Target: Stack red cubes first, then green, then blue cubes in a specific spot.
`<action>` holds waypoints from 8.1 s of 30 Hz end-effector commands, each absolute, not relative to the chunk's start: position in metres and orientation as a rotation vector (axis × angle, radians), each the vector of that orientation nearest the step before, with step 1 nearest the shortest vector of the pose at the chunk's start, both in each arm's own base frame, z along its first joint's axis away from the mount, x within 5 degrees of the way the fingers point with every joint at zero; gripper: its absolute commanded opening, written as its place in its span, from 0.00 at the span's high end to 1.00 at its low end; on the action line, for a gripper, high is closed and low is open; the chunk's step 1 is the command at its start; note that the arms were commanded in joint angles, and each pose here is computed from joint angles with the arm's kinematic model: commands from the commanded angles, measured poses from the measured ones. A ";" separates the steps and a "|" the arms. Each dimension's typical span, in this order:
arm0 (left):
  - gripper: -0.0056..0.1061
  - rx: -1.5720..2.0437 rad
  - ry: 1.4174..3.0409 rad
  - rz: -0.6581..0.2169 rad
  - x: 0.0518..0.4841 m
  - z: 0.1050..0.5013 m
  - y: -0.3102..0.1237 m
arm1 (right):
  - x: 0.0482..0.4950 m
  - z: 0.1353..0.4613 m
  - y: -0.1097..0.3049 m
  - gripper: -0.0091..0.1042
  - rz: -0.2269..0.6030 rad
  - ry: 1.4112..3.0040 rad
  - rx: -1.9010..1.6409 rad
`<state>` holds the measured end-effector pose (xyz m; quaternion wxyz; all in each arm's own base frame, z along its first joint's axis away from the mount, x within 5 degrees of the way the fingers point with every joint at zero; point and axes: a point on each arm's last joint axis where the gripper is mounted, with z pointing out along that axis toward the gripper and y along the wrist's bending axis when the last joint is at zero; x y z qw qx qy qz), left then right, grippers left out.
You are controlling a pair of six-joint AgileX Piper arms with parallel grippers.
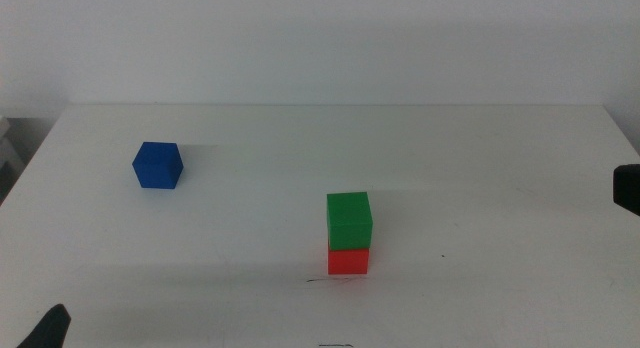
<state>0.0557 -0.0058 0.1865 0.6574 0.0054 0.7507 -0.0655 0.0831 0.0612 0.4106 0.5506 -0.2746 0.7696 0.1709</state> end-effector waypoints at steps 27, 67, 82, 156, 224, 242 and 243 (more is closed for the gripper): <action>0.15 0.061 2.637 0.063 0.233 0.365 -0.018 | 0.084 0.426 0.060 0.19 0.397 1.720 -0.618; 0.15 0.204 2.773 -0.114 0.488 0.228 -0.017 | 0.084 0.426 0.060 0.19 0.397 1.720 -0.618; 0.62 0.222 2.738 -0.158 0.493 0.224 -0.017 | 0.084 0.426 0.060 0.19 0.397 1.720 -0.618; 0.96 0.084 2.726 -0.291 0.326 0.306 -0.290 | 0.084 0.426 0.060 0.19 0.397 1.720 -0.618; 0.11 0.389 2.209 0.050 0.207 0.500 -0.103 | 0.084 0.426 0.060 0.19 0.394 1.720 -0.618; 0.11 0.043 1.747 0.096 0.155 0.488 0.002 | 0.084 0.426 0.060 0.19 0.394 1.720 -0.618; 0.11 0.035 1.747 0.103 0.152 0.486 0.003 | 0.084 0.426 0.060 0.19 0.394 1.720 -0.618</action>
